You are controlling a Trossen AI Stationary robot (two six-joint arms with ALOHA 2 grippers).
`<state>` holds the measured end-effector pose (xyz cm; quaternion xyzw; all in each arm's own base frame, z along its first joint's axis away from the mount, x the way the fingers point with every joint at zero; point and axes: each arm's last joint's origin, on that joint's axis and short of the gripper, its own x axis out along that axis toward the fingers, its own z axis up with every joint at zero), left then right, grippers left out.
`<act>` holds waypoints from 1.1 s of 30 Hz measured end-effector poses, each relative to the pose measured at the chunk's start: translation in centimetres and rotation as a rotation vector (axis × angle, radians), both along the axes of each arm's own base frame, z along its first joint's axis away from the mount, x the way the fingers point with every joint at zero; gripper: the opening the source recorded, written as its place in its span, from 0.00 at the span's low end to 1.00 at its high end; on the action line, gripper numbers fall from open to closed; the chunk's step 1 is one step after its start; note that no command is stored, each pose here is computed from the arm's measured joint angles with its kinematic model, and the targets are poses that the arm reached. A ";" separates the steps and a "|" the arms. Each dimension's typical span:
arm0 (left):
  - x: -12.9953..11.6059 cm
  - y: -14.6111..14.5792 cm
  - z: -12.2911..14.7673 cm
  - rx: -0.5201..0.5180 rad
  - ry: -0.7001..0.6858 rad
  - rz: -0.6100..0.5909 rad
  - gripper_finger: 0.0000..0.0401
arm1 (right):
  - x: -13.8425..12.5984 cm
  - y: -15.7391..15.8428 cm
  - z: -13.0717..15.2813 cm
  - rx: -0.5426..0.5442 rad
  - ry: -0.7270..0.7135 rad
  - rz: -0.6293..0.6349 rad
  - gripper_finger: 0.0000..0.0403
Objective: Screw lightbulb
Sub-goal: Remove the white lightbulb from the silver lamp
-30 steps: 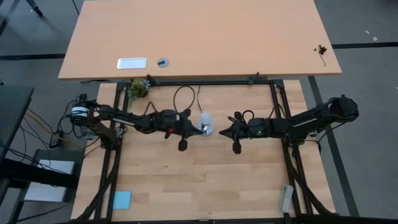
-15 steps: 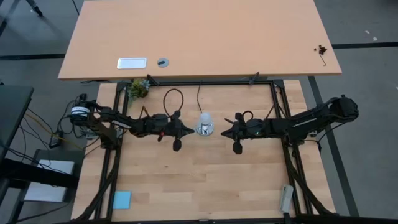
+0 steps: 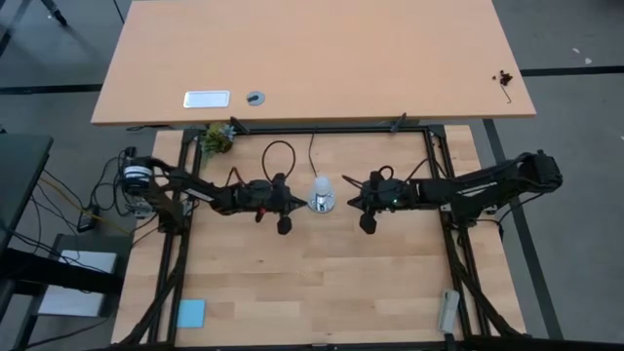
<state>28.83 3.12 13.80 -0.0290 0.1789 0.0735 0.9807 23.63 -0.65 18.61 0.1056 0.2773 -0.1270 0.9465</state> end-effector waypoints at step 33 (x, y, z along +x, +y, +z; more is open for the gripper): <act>2.9 2.0 -2.6 0.004 0.013 0.099 0.01 | 6.4 -3.1 12.0 -0.056 0.036 -0.074 0.64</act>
